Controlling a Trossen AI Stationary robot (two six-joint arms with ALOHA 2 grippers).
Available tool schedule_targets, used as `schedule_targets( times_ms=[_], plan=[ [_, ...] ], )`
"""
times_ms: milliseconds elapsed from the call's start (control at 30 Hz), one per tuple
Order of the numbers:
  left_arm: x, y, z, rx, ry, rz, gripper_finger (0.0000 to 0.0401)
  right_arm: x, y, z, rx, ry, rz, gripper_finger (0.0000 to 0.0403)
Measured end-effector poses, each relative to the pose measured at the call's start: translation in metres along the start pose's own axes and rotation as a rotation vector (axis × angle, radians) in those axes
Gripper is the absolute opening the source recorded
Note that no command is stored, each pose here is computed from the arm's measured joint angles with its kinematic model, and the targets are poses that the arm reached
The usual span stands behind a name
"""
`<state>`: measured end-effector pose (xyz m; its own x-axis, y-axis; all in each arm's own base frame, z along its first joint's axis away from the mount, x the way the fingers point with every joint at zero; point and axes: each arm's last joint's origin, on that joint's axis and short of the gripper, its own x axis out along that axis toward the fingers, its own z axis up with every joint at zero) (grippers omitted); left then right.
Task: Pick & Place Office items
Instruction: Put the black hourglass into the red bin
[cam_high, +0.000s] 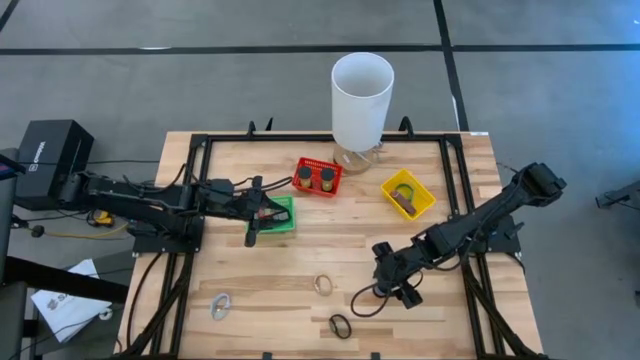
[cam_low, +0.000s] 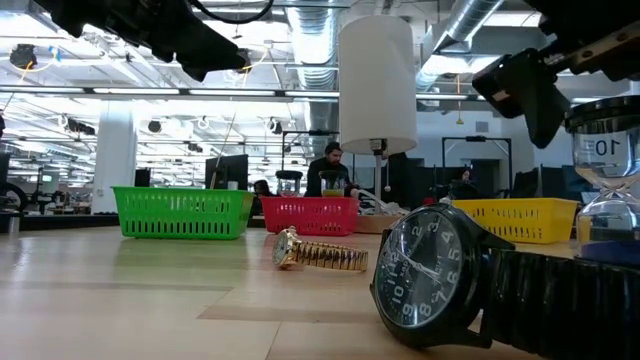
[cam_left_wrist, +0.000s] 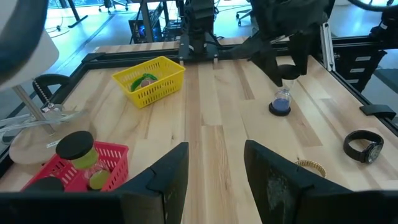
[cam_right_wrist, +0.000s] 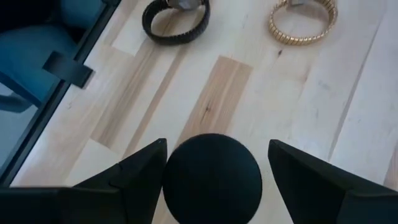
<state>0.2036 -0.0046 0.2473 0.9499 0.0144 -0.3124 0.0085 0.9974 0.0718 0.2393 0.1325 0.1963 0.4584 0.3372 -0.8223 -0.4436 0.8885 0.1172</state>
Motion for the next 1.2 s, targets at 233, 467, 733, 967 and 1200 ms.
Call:
schedule_targets(
  times_ms=[233,467,733,967,1200],
  plan=[
    [0.0,0.0,0.0,0.0,0.0,-0.001,0.0149,0.004,-0.001,-0.002,0.002,0.022,-0.006,0.0271],
    [0.0,0.0,0.0,0.0,0.0,-0.001,0.0149,0.029,-0.003,-0.007,0.01,0.092,-0.001,0.027],
    [0.0,0.0,0.0,0.004,-0.004,-0.001,0.0149,0.037,-0.001,0.002,0.012,0.1,0.043,0.027],
    [0.0,0.0,0.0,0.004,-0.004,0.0,0.0149,0.035,-0.002,0.004,0.016,0.101,0.044,0.0268],
    [0.0,0.0,0.0,0.004,-0.004,-0.001,0.0149,0.035,-0.002,0.004,0.024,0.101,0.044,0.0223]
  ],
)
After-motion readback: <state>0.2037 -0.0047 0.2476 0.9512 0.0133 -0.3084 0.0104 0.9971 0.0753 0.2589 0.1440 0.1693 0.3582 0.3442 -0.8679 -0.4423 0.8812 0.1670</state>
